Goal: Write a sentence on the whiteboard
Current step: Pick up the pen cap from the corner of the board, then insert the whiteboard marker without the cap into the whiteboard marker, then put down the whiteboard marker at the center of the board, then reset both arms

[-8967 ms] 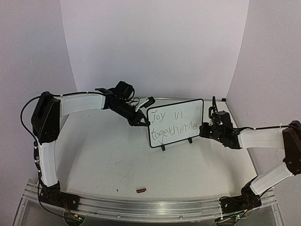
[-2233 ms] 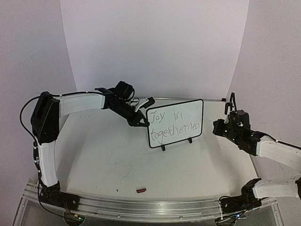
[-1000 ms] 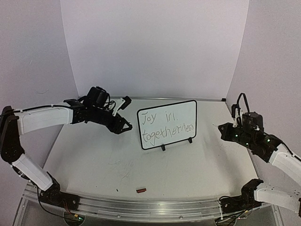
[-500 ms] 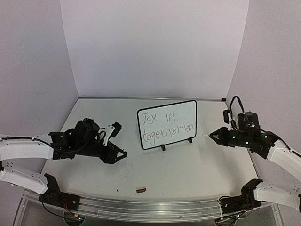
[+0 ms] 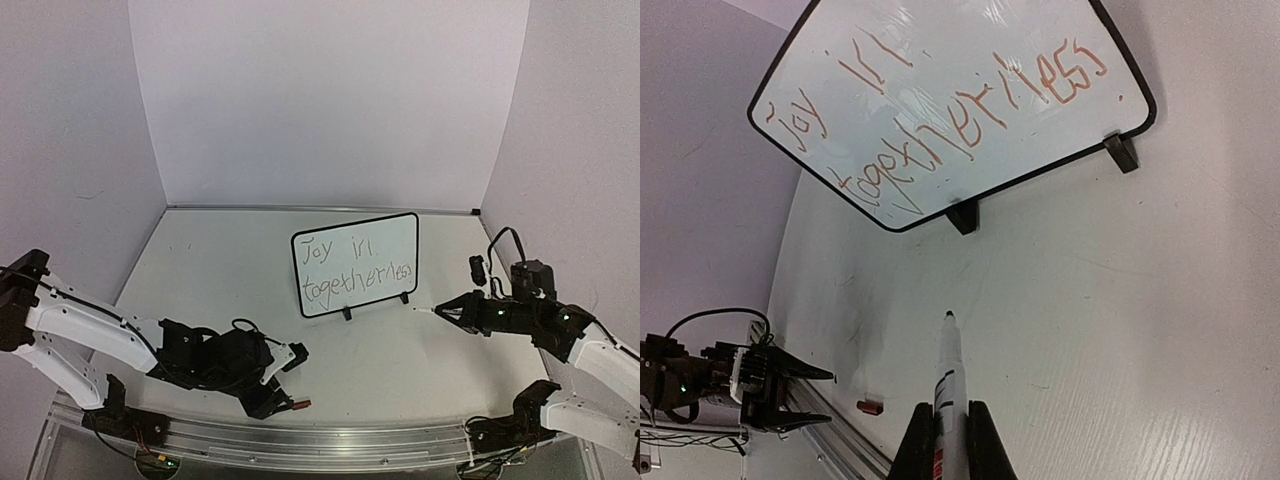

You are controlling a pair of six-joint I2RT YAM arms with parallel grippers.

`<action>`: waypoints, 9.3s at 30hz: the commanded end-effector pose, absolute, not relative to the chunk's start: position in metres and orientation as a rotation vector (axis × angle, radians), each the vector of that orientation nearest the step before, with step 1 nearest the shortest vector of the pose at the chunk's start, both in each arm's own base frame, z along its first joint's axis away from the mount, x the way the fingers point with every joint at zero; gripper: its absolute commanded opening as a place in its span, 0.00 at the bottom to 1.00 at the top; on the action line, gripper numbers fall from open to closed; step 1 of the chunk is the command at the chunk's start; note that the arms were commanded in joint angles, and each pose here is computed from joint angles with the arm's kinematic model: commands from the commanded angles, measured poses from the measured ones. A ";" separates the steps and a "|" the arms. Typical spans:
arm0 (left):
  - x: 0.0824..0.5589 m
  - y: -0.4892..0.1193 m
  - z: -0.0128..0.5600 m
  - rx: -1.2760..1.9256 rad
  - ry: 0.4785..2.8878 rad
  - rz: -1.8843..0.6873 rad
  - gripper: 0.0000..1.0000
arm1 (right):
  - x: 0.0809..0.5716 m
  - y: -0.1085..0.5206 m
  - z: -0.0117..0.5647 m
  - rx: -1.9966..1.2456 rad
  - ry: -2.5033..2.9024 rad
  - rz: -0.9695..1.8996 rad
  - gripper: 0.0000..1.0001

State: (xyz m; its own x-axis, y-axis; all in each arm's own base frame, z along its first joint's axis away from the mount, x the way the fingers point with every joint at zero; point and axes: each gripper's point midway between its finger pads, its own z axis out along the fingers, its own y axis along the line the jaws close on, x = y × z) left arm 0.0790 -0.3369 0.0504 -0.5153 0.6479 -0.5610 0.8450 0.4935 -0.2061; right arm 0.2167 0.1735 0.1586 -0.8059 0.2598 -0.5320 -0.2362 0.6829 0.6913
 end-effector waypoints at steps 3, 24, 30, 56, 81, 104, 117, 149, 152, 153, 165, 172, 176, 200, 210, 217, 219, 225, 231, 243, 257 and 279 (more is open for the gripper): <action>0.090 -0.358 0.058 1.262 2.267 -0.573 0.53 | 0.219 0.187 0.153 -0.004 2.322 1.117 0.00; 0.070 -0.371 0.019 1.408 2.313 -0.530 0.28 | 0.223 0.194 0.143 -0.014 2.347 1.137 0.00; 0.067 -0.366 0.011 1.434 2.330 -0.484 0.20 | 0.223 0.195 0.141 -0.015 2.353 1.140 0.00; 0.059 -0.399 0.087 1.222 2.112 -0.846 0.00 | 0.168 0.279 0.150 -0.553 2.452 1.959 0.00; 0.046 -0.410 0.107 1.218 2.040 -0.920 0.00 | 0.132 0.332 0.113 -0.800 2.610 1.970 0.00; 0.045 -0.410 0.107 1.217 2.037 -0.923 0.00 | 0.121 0.339 0.105 -0.841 2.647 1.959 0.00; 0.043 -0.411 0.108 1.224 2.031 -0.916 0.00 | 0.118 0.343 0.103 -0.865 2.653 1.960 0.00; 0.055 -0.424 0.156 1.125 1.906 -0.949 0.00 | 0.119 0.357 0.124 -0.921 2.584 1.963 0.00; 0.057 -0.428 0.158 1.116 1.896 -0.954 0.00 | 0.119 0.358 0.129 -0.927 2.570 1.967 0.00; 0.057 -0.429 0.159 1.112 1.891 -0.957 0.00 | 0.119 0.359 0.131 -0.932 2.564 1.969 0.00; 0.057 -0.441 0.185 1.100 1.839 -1.074 0.00 | 0.106 0.361 0.134 -1.006 2.532 1.958 0.00; 0.062 -0.442 0.192 1.078 1.835 -1.124 0.00 | 0.103 0.365 0.134 -1.040 2.517 1.955 0.00; 0.066 -0.444 0.200 1.068 1.815 -1.125 0.00 | 0.102 0.367 0.135 -1.051 2.512 1.950 0.00; 0.080 -0.455 0.250 0.975 1.643 -1.173 0.00 | 0.090 0.374 0.142 -1.097 2.483 1.967 0.00; 0.082 -0.460 0.264 0.966 1.597 -1.219 0.00 | 0.083 0.376 0.147 -1.134 2.455 1.981 0.00; 0.081 -0.464 0.276 0.968 1.561 -1.295 0.00 | 0.080 0.376 0.157 -1.163 2.404 1.992 0.00; 0.083 -0.464 0.277 0.962 1.560 -1.304 0.00 | 0.079 0.376 0.159 -1.167 2.398 1.993 0.00; 0.086 -0.460 0.270 0.974 1.594 -1.280 0.00 | 0.082 0.376 0.154 -1.135 2.415 1.945 0.00; 0.116 -0.419 0.226 0.891 1.808 -1.094 0.44 | 0.126 0.360 0.126 -0.883 2.539 1.680 0.00; 0.191 -0.292 0.177 0.517 2.162 -0.698 0.89 | 0.243 0.230 0.064 -0.042 2.716 1.155 0.02; 0.270 -0.205 0.148 0.226 2.377 -0.549 0.89 | 0.296 0.109 0.048 0.370 2.671 0.658 0.46; 0.347 -0.067 0.207 -0.109 2.016 -0.128 0.93 | 0.329 0.012 0.149 0.423 2.237 0.172 0.98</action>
State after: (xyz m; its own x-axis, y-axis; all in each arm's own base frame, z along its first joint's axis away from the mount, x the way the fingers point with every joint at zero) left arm 0.3358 -0.0929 0.1487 -0.6631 -0.1400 -0.7353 0.0286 0.9769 -0.2118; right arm 0.3227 0.0330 0.1069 -0.7454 0.3743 -0.5516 0.2398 0.9227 0.3020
